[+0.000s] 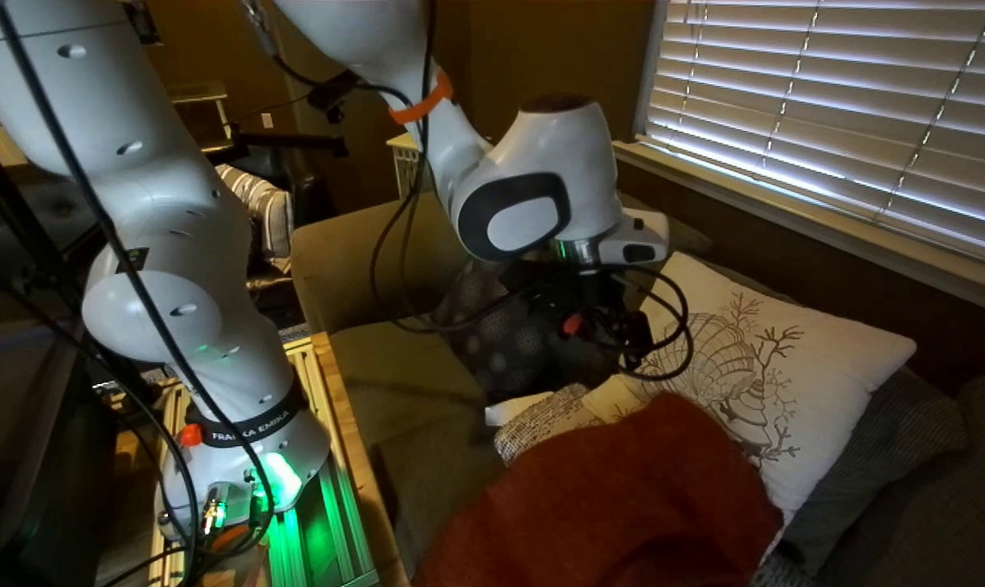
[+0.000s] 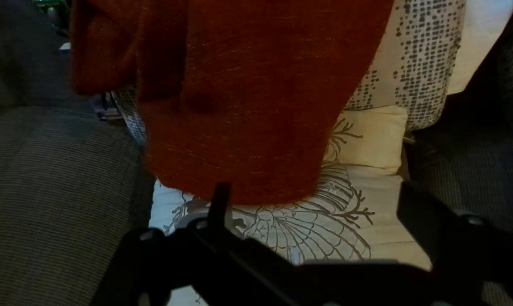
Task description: Move the blanket to the right and the remote to the left
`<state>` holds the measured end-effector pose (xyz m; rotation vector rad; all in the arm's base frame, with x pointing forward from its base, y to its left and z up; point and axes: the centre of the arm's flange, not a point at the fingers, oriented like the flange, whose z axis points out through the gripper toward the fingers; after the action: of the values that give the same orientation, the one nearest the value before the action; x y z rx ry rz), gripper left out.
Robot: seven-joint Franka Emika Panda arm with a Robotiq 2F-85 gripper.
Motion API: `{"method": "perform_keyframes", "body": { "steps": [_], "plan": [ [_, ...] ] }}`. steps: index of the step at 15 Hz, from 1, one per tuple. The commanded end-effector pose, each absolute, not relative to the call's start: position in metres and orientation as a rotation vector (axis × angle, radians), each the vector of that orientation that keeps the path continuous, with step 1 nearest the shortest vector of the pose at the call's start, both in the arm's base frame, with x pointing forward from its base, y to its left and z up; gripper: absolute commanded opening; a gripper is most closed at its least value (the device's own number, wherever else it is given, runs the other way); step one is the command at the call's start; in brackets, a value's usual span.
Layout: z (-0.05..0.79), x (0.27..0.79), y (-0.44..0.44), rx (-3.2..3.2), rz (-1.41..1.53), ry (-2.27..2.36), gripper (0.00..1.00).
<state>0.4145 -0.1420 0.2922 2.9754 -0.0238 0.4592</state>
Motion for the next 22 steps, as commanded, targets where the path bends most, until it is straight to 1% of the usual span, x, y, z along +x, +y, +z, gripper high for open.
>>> {"method": "perform_keyframes", "body": {
  "steps": [1,8,9,15,18,22],
  "plan": [
    [0.243,0.454,-0.133,2.951,0.477,-0.236,1.0],
    [0.176,0.505,-0.141,2.874,0.36,-0.33,1.0],
    [0.198,0.481,-0.149,2.91,0.385,-0.316,1.0],
    [0.193,0.486,-0.15,2.904,0.378,-0.319,1.0],
    [0.164,0.499,-0.143,2.92,0.321,-0.408,1.0],
    [0.127,0.509,-0.127,2.888,0.277,-0.389,1.0]
  ]
}}
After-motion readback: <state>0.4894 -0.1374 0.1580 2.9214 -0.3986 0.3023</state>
